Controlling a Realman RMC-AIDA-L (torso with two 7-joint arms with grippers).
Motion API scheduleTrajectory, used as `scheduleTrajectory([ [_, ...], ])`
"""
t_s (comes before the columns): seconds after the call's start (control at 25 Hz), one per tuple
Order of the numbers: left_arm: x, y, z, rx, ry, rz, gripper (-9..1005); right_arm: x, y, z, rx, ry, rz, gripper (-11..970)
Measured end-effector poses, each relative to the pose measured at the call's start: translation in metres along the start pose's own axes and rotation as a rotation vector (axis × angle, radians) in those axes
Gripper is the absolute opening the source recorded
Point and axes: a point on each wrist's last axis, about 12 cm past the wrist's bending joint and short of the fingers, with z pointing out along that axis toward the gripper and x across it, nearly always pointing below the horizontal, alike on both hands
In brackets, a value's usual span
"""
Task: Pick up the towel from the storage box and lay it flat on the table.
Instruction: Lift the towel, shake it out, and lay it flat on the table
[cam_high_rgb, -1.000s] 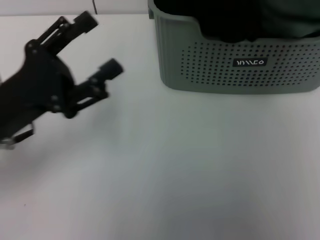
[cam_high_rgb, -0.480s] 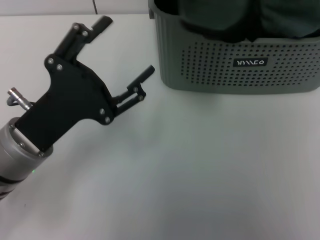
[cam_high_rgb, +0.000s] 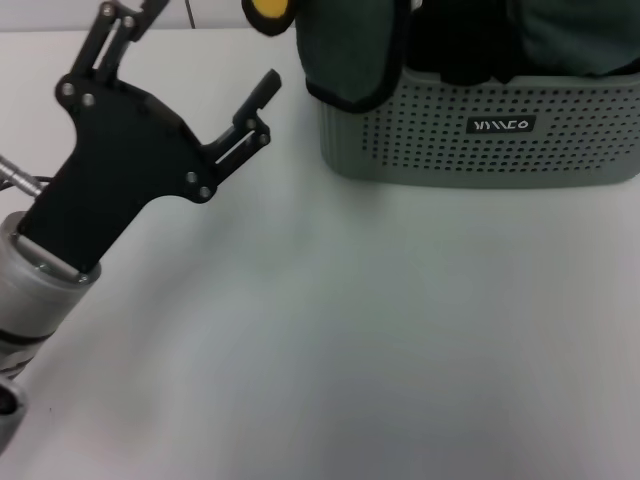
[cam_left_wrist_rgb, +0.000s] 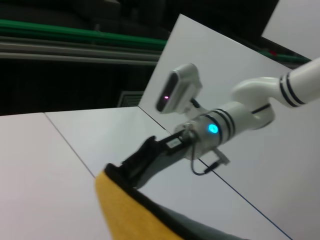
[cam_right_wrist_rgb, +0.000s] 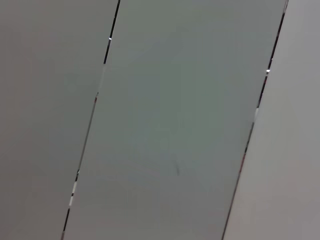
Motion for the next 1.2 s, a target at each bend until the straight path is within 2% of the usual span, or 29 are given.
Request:
scheduleTrajectory([
  [0.2, 0.005, -0.004, 0.007, 0.036, 0.016, 0.011, 798, 0.002, 0.0, 0.009, -0.022, 0.003, 0.014, 14],
  [0.36, 0.01, -0.003, 0.01, 0.026, 0.042, 0.004, 798, 0.005, 0.004, 0.015, -0.044, 0.007, 0.02, 12],
  [0.6, 0.012, -0.005, 0.009, 0.011, 0.072, -0.021, 797, 0.016, 0.009, 0.012, -0.056, 0.015, 0.051, 11],
  [0.88, 0.012, -0.007, 0.007, 0.021, 0.086, -0.034, 619, 0.023, 0.01, 0.008, -0.049, 0.016, 0.069, 11],
  [1.0, 0.014, -0.008, 0.007, 0.026, 0.1, -0.049, 457, 0.023, 0.011, 0.008, -0.056, 0.012, 0.071, 12],
  [1.2, 0.017, -0.01, 0.008, 0.04, 0.125, -0.055, 451, 0.024, 0.013, 0.01, -0.062, 0.008, 0.072, 12],
])
